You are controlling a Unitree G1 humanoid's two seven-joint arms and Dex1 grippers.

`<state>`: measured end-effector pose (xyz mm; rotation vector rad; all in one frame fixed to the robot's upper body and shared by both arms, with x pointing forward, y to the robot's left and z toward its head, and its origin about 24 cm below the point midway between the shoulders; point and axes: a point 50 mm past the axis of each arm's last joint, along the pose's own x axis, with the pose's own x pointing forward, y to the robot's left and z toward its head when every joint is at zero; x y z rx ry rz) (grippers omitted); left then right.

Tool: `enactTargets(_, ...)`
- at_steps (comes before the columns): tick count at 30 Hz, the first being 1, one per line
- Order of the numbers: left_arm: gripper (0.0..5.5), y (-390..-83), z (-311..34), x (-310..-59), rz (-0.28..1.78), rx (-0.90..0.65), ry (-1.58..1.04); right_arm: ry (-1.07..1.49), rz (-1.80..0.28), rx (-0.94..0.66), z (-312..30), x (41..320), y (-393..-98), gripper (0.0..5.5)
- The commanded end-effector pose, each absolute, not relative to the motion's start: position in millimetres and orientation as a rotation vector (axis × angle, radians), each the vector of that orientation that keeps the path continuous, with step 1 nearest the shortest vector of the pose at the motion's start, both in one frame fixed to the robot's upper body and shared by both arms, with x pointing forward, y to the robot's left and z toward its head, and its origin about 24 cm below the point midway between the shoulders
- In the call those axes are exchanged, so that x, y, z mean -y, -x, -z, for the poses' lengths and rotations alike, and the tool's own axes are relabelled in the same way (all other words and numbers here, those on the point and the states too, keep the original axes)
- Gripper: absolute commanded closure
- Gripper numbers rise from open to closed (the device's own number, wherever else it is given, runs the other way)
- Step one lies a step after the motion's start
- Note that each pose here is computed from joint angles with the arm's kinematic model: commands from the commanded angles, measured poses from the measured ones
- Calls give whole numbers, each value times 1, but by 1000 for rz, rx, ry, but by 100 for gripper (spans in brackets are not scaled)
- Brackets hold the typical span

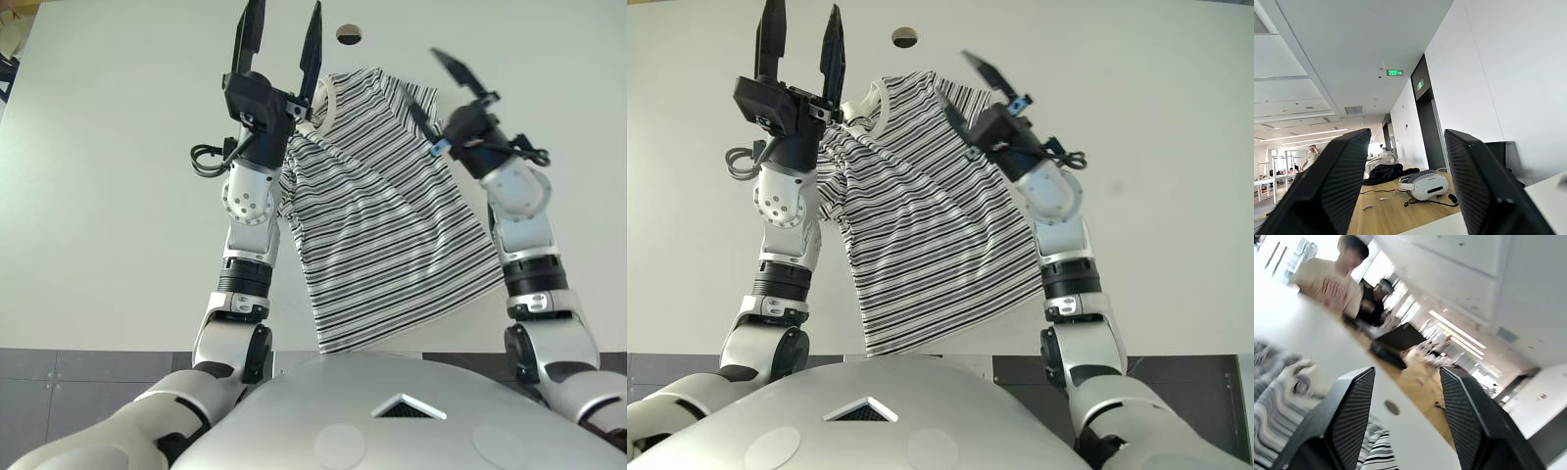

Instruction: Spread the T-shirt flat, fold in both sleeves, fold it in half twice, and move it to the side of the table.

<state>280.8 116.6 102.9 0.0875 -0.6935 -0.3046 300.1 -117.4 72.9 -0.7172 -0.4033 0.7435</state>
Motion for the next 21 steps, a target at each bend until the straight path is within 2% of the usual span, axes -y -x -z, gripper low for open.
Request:
enactTargets(1,275,-278,-112,-123,282,742,-121,1001,-860,187,-41,94,-327,306)
enactTargets(4,275,-277,-115,-129,266,756,-135,1181,-885,16,-16,96,-337,306)
enactTargets(6,275,-275,-112,-132,263,748,-146,1254,-832,-79,-8,115,-342,306)
enactTargets(10,275,-268,-112,-139,292,708,-117,1280,-678,-193,-8,172,-345,306)
enactTargets(14,275,-261,-109,-153,326,628,-145,1242,-611,-250,-7,218,-332,306)
enactTargets(18,275,-256,-103,-164,351,534,-184,1188,-604,-241,-7,224,-327,306)
enactTargets(21,275,-259,-91,-170,354,415,-193,1156,-543,-139,-24,217,-338,306)
